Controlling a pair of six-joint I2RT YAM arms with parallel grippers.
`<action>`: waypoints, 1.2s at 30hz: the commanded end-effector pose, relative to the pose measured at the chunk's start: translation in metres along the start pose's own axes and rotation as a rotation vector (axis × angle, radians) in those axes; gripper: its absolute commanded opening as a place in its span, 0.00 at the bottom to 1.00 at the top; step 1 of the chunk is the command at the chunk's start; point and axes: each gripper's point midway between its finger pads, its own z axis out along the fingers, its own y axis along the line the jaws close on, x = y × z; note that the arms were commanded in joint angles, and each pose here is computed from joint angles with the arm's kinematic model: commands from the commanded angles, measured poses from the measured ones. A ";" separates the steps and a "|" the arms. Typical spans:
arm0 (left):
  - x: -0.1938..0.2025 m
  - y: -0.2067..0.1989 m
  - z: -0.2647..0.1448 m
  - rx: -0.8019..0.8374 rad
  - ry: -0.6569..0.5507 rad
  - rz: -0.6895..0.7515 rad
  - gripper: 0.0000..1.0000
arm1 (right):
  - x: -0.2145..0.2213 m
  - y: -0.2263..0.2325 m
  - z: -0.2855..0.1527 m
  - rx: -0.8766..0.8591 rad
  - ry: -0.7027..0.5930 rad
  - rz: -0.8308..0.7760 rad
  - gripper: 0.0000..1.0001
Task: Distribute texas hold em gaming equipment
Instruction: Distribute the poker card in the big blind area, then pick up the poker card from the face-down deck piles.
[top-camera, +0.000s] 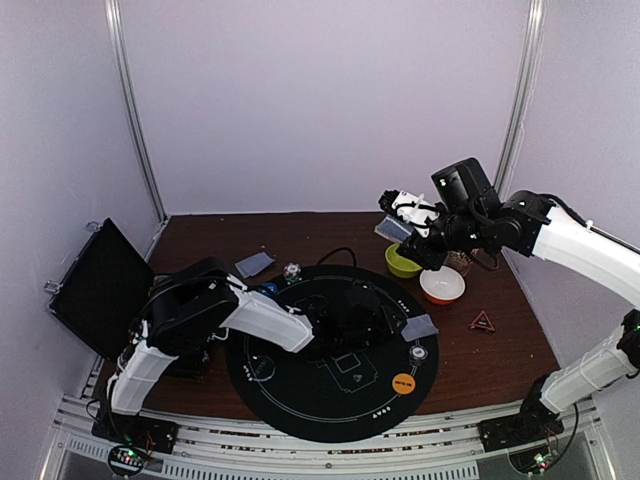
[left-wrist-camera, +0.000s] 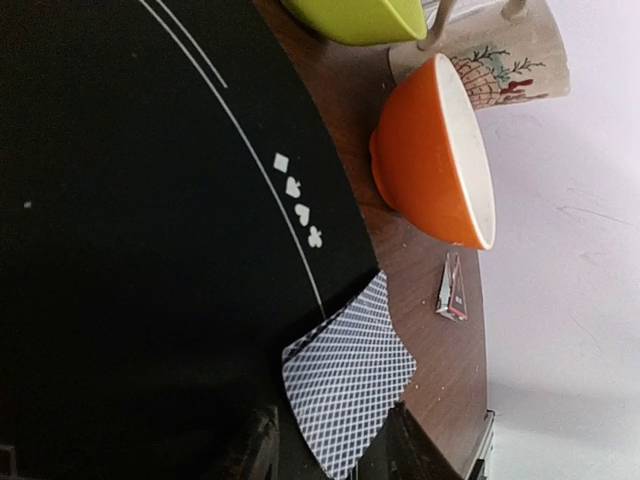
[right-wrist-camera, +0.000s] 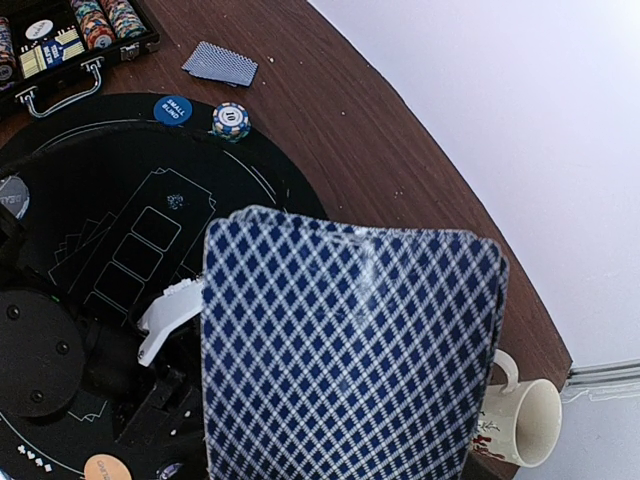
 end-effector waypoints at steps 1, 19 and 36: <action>-0.038 -0.035 -0.032 0.088 -0.063 0.002 0.42 | -0.005 -0.007 -0.010 0.025 -0.027 0.004 0.49; -0.158 -0.057 -0.192 0.072 -0.193 0.484 0.85 | -0.018 0.019 0.009 -0.102 -0.035 -0.062 0.49; -0.159 -0.100 -0.242 0.325 0.067 0.727 0.95 | -0.062 0.081 0.040 -0.246 -0.081 -0.231 0.50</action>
